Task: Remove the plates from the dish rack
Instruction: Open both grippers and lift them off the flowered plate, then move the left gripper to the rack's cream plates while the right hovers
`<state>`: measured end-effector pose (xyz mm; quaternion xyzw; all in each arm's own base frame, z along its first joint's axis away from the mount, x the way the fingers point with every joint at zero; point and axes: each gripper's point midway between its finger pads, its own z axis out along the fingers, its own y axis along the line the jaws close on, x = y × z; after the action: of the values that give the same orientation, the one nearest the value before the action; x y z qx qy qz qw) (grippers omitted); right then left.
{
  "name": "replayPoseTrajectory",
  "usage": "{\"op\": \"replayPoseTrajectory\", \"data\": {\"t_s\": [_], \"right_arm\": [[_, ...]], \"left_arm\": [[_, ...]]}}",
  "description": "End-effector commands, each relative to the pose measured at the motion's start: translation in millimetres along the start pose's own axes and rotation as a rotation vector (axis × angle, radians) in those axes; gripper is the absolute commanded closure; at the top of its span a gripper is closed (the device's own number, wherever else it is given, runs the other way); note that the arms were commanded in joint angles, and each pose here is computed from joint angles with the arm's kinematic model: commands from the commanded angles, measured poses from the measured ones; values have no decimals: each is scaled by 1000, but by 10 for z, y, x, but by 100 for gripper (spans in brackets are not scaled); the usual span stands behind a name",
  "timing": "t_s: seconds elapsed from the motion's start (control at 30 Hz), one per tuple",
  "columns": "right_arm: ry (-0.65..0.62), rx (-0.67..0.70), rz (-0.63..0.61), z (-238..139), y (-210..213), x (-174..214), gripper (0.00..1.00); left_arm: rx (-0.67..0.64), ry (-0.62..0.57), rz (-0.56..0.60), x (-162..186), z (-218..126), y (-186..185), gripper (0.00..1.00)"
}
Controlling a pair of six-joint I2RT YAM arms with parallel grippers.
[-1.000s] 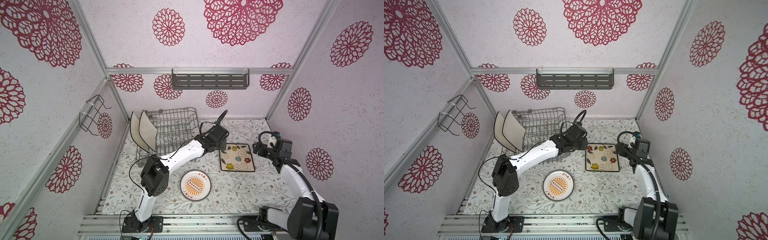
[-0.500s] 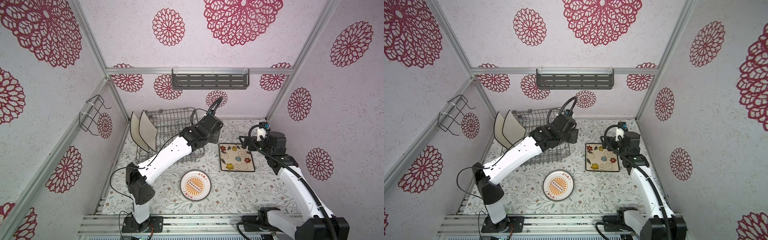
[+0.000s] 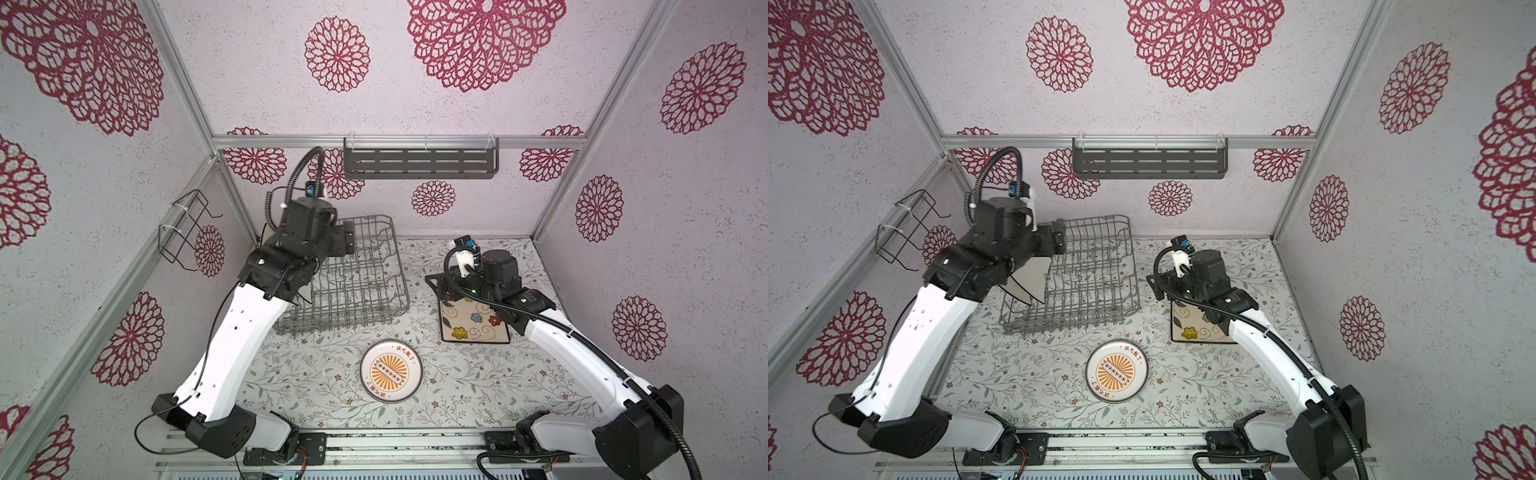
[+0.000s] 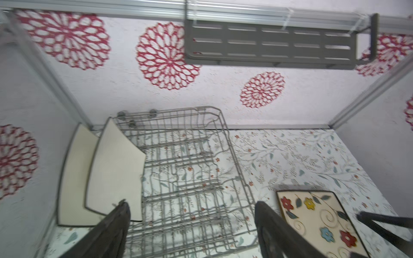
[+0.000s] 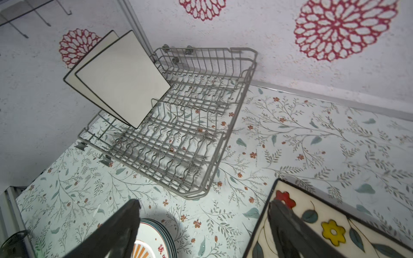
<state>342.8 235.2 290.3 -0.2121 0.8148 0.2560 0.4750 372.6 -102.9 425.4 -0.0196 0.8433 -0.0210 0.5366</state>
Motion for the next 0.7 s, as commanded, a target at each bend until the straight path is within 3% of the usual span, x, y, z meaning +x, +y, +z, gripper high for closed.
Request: {"op": "replayPoseTrajectory", "data": {"t_s": [0.0,0.1,0.3,0.67], "right_arm": [[-29,-29,-82,22,245,-214,6],[-12,-80,-117,165,500,-229,1],[21,-166,-175,457,983,-185,1],[64,-256,-220,819,1495,-17,2]], "left_arm": [[-55,18,49,42,-28,347,9],[-102,18,46,26,-47,615,9],[-141,68,25,67,88,1014,4],[-163,227,-20,412,740,1401,9]]}}
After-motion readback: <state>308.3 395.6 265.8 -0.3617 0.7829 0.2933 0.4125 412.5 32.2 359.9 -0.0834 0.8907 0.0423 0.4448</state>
